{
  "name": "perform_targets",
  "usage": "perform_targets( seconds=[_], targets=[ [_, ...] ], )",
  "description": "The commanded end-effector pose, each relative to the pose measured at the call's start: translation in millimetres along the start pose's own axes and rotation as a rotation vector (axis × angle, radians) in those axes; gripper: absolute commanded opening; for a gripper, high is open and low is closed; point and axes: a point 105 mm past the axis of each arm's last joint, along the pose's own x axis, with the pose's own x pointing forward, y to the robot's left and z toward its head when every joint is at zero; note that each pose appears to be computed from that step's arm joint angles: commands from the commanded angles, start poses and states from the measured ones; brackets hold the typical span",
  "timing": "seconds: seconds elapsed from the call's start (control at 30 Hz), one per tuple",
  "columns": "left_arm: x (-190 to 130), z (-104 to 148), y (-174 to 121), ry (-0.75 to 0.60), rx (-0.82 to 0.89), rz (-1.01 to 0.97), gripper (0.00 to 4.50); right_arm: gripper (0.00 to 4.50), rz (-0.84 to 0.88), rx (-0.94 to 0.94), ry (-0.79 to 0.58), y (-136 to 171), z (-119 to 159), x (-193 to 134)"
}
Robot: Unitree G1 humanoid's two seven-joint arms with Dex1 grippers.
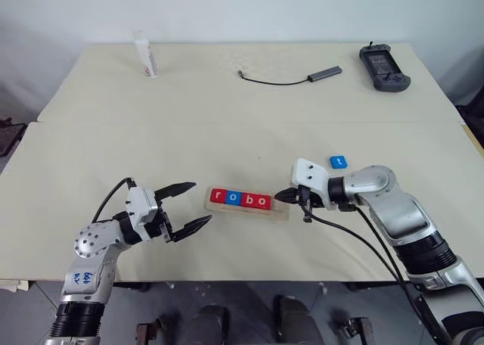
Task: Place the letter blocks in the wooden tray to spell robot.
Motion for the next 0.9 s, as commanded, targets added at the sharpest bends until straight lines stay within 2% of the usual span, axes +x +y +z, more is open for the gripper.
perform_targets(
  seconds=[0.03, 0.1, 0.23, 0.37, 0.47, 0.57, 0.73, 0.83, 0.9],
  targets=[
    [-2.6, 3.8, 0.0, -0.011, 0.017, -0.006, 4.5, 0.37, -0.101, -0.02, -0.16, -3.1, 16.5, -34.1],
    [-3.4, 2.9, 0.4, -0.009, 0.013, -0.011, 4.5, 0.81, -0.168, 0.005, -0.188, -1.8, 9.9, -48.9],
    [2.2, 0.6, 4.2, -0.015, 0.003, -0.041, 4.5, 2.21, -0.456, 0.079, -0.163, 1.6, -33.3, -107.5],
    [11.2, 1.2, 9.0, -0.03, 0.0, -0.07, 4.5, 3.41, -0.66, 0.175, -0.13, 12.3, -64.6, -146.9],
    [17.2, 2.1, 11.1, -0.037, 0.0, -0.103, 4.5, 4.48, -0.8, 0.261, -0.127, 24.8, -86.2, -171.1],
    [20.2, 2.6, 11.8, -0.041, 0.001, -0.135, 4.5, 4.48, -0.873, 0.312, -0.114, 39.6, -100.7, -179.7],
    [24.1, 4.1, 13.9, -0.047, 0.012, -0.161, 4.5, 4.48, -0.906, 0.351, -0.161, 42.1, -99.8, -174.1],
    [26.0, 5.6, 13.5, -0.052, 0.022, -0.172, 4.5, 4.48, -0.887, 0.353, -0.188, 31.0, -92.0, -164.6],
    [26.0, 8.3, 14.4, -0.056, 0.033, -0.176, 4.5, 4.48, -0.86, 0.382, -0.211, 13.1, -81.5, -153.9]
  ],
)
